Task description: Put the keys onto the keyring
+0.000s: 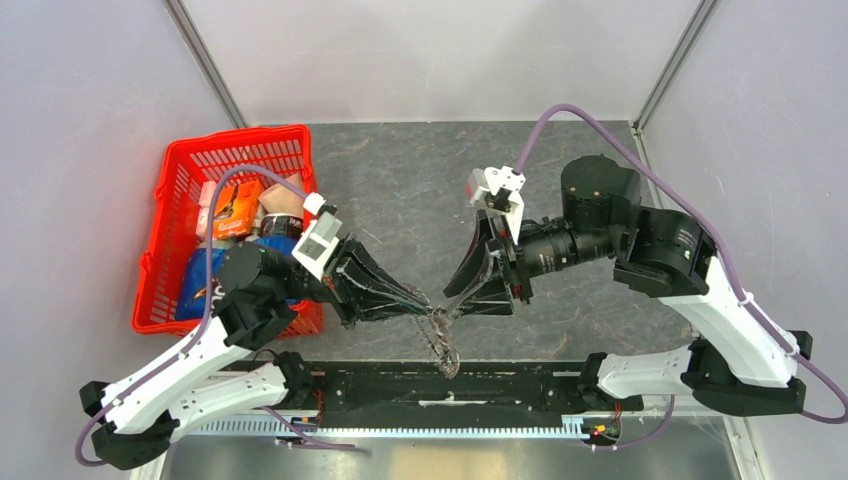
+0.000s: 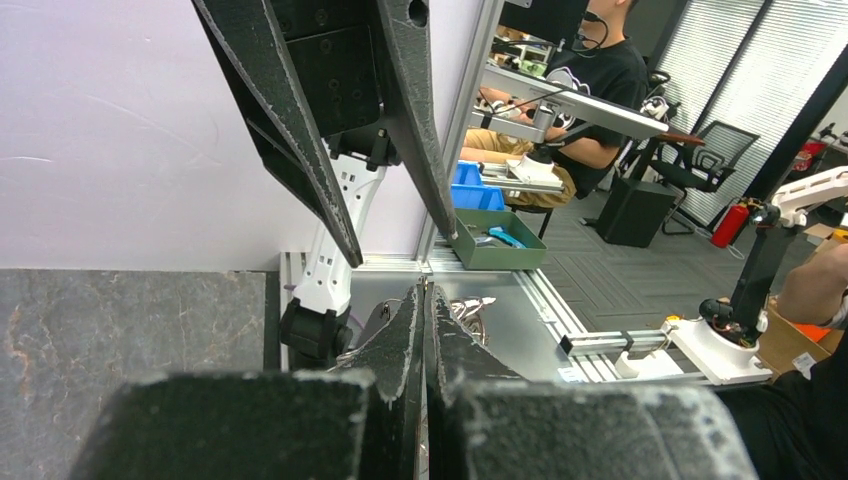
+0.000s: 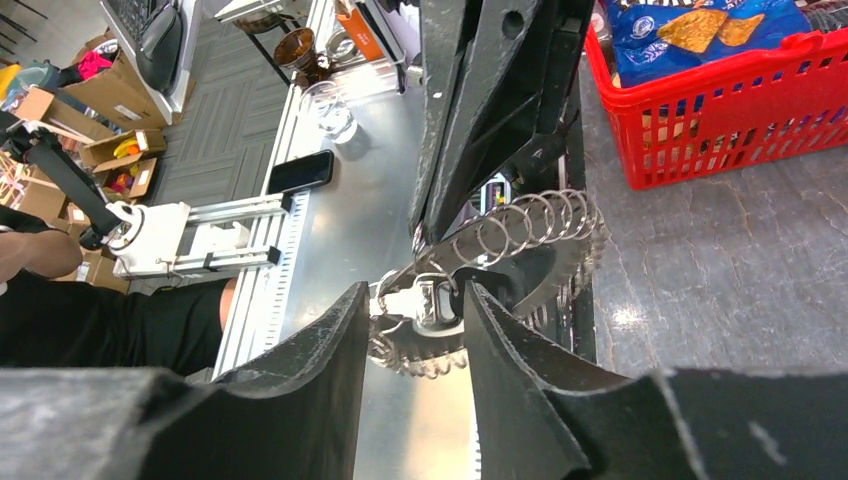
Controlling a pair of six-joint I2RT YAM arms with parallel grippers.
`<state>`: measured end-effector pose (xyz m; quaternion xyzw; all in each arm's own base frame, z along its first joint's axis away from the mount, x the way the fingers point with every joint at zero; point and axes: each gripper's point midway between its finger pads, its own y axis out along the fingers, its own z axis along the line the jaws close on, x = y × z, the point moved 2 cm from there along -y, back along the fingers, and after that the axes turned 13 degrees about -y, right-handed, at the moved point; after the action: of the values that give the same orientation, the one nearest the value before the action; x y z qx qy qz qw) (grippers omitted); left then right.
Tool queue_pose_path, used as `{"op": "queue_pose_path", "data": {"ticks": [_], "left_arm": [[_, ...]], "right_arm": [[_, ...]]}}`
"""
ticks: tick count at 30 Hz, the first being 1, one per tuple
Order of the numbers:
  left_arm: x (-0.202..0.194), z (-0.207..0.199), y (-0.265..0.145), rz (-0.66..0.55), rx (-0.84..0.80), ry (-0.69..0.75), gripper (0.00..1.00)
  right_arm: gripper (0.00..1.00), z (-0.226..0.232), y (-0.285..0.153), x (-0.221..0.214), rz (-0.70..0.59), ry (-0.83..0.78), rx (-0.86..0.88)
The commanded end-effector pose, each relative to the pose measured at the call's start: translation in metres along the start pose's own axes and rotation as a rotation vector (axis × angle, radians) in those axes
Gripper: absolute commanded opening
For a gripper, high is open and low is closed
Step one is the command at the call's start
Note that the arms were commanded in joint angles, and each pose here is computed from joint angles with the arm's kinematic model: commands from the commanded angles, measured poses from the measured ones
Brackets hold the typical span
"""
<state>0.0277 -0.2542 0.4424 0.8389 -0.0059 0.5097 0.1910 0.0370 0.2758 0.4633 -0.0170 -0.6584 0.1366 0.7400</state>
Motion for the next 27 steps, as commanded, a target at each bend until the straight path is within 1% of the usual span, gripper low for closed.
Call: {"op": "queue_pose_path", "data": {"ticks": [1, 5, 9, 20, 21, 25, 26, 27], "left_arm": [[0.016, -0.009, 0.000, -0.073, -0.020, 0.059, 0.02], [0.018, -0.007, 0.000, -0.089, -0.004, 0.057, 0.02], [0.020, -0.003, -0.001, -0.108, 0.020, 0.055, 0.02], [0.026, 0.005, -0.001, -0.145, 0.073, 0.055, 0.02], [0.026, 0.006, 0.000, -0.145, 0.074, 0.055, 0.02], [0.026, 0.006, 0.001, -0.145, 0.071, 0.052, 0.02], [0.026, 0.006, 0.001, -0.144, 0.068, 0.050, 0.02], [0.026, 0.006, 0.001, -0.142, 0.065, 0.047, 0.02]], "right_arm": [[0.44, -0.005, 0.005, 0.018, -0.058, -0.044, -0.010], [0.35, -0.005, 0.010, 0.017, -0.059, -0.034, 0.015], [0.31, -0.004, 0.012, 0.015, -0.058, -0.029, 0.035], [0.30, -0.005, 0.016, 0.006, -0.038, -0.011, 0.042], [0.29, -0.006, 0.016, 0.005, -0.037, -0.012, 0.039], [0.17, -0.007, 0.016, 0.006, -0.039, -0.012, 0.031], [0.14, -0.008, 0.017, 0.006, -0.041, -0.012, 0.028], [0.08, -0.008, 0.017, 0.007, -0.043, -0.009, 0.025]]}}
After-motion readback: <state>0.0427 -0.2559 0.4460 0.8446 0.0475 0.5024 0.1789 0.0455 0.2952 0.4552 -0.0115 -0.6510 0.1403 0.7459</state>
